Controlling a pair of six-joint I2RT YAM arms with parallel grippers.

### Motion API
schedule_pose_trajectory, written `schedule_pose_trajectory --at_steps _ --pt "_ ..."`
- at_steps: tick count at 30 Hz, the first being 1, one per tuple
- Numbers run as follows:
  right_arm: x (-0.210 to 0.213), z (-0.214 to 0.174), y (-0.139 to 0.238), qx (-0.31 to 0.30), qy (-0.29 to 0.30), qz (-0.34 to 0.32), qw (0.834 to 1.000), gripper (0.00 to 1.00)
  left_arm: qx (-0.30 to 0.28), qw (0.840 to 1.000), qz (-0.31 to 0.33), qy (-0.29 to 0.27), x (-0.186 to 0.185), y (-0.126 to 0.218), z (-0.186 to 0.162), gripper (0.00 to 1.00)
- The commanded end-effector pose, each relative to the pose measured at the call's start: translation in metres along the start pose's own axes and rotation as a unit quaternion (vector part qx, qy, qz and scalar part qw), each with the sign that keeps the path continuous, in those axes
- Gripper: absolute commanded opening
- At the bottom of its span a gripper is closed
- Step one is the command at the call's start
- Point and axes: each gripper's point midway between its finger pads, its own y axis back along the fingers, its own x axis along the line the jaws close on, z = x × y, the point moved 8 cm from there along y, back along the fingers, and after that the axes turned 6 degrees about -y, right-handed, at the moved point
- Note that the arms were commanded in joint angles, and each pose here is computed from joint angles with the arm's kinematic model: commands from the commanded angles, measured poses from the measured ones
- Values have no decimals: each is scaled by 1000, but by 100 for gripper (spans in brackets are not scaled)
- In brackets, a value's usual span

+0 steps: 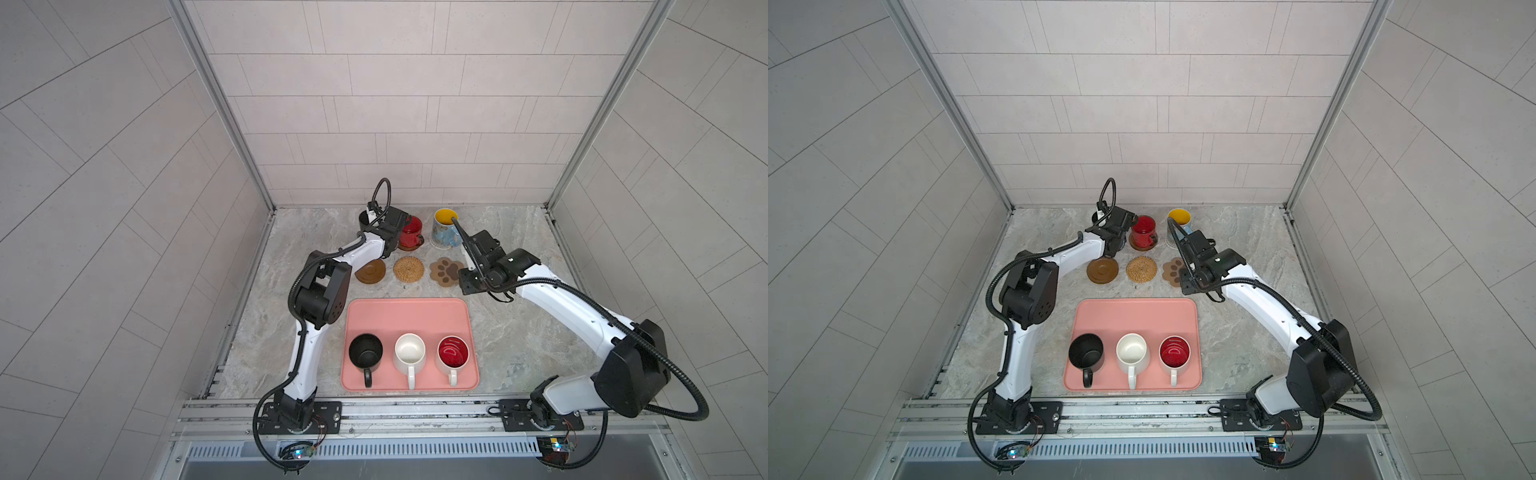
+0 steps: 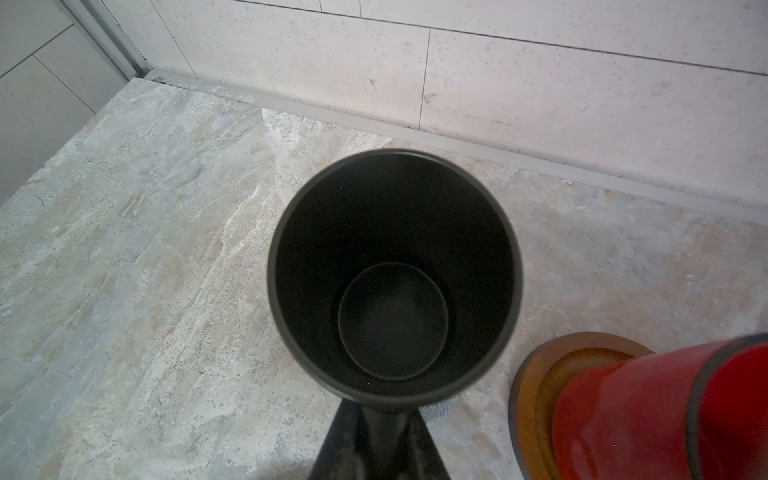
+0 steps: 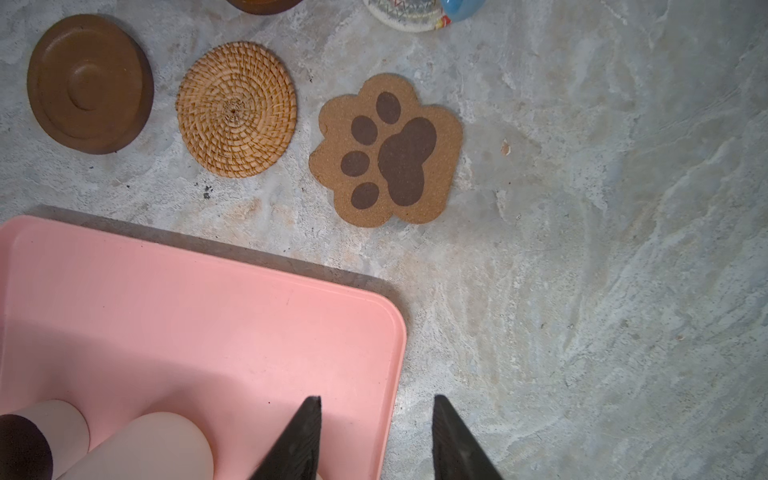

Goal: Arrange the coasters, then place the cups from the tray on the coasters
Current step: 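Carry the black mug with the left gripper toward the light blue knitted coaster, then lower the black mug onto the light blue coaster beside the red mug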

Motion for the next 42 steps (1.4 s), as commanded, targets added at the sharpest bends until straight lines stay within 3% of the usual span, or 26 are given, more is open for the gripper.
schedule_pose_trajectory --at_steps 1,15,42 --pt "-1 2 3 3 -3 -3 1000 46 -43 998 3 38 -4 6 24 0" --pt "-2 -2 -1 9 -6 -5 1000 46 -30 999 6 23 -7 2 14 3" --pt "-4 -5 2 5 -9 -4 1000 46 -18 999 -10 25 -10 10 5 31"
